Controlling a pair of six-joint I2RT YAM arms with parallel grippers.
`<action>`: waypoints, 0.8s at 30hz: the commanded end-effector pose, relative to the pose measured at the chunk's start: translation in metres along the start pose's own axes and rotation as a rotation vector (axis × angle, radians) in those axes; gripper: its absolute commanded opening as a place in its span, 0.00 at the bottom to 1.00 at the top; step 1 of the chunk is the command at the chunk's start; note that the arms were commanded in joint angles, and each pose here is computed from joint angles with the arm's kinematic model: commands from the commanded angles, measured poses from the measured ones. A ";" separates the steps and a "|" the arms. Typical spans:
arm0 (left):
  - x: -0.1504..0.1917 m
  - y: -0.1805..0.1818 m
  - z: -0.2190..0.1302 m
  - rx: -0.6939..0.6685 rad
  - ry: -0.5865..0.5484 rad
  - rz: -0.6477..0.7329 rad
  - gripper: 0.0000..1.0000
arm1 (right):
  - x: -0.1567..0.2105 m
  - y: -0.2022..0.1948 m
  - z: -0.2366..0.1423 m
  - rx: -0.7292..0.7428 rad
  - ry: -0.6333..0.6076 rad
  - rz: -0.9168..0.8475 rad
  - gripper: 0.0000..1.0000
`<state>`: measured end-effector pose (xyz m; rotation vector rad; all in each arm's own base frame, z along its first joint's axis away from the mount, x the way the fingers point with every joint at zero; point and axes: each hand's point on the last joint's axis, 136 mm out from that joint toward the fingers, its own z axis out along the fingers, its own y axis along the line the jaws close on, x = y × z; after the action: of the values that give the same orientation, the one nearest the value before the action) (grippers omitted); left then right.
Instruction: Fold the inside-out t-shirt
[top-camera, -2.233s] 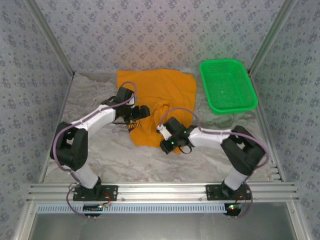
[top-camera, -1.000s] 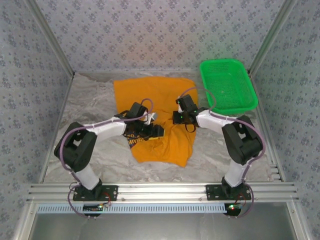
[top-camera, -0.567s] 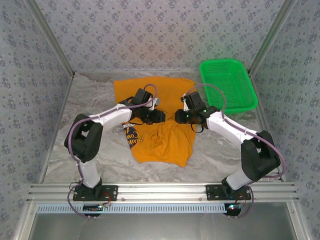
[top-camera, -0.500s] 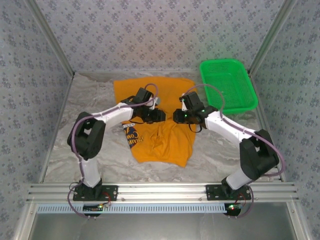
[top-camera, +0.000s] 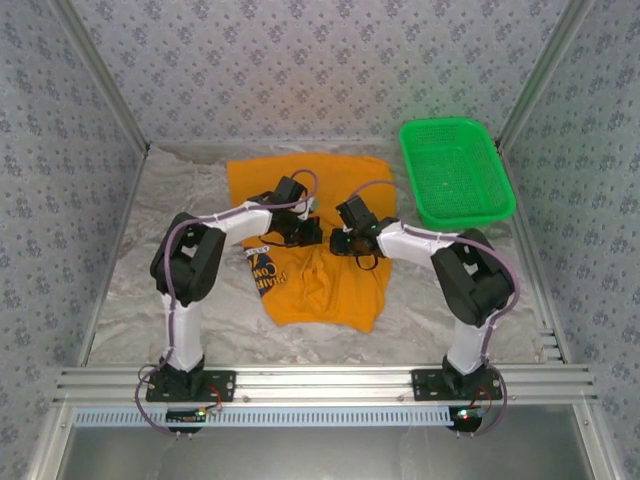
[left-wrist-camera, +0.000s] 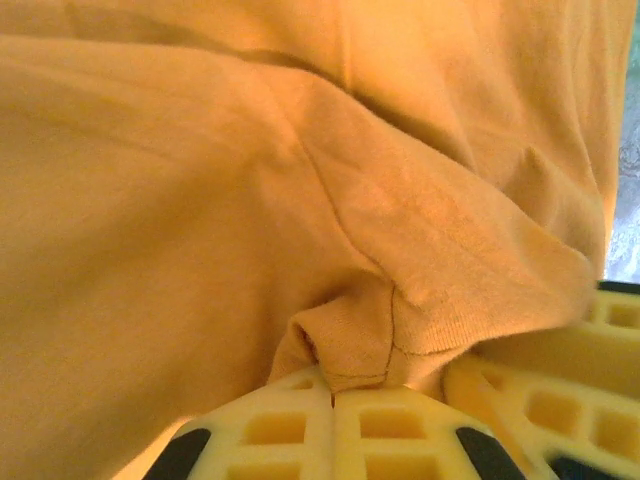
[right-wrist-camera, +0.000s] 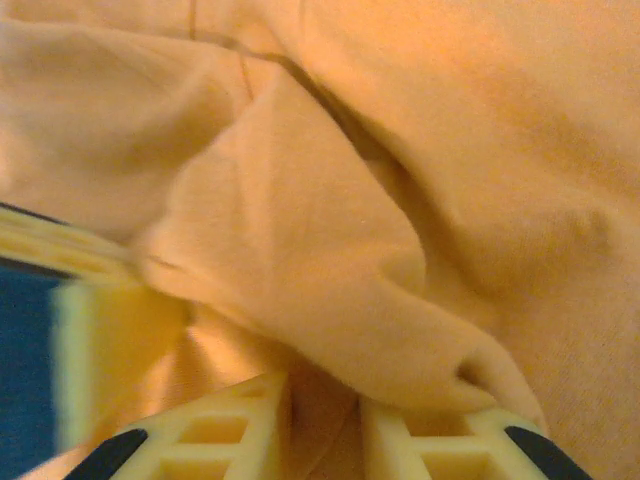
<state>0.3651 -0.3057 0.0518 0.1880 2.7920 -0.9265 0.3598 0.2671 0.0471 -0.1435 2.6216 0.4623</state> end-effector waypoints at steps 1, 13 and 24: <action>-0.006 -0.008 -0.028 0.047 -0.052 -0.017 0.00 | -0.011 -0.002 0.005 0.071 -0.056 -0.142 0.10; 0.020 -0.016 -0.060 0.325 -0.019 -0.168 0.09 | 0.019 -0.005 -0.052 -0.251 -0.040 -0.404 0.00; 0.014 0.016 -0.047 0.101 -0.070 -0.069 0.45 | -0.012 0.027 -0.081 -0.209 -0.156 -0.495 0.38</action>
<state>0.3345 -0.2639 0.0708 -0.0012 2.7335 -1.1622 0.3216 0.2482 0.0919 -0.7357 2.3690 0.6001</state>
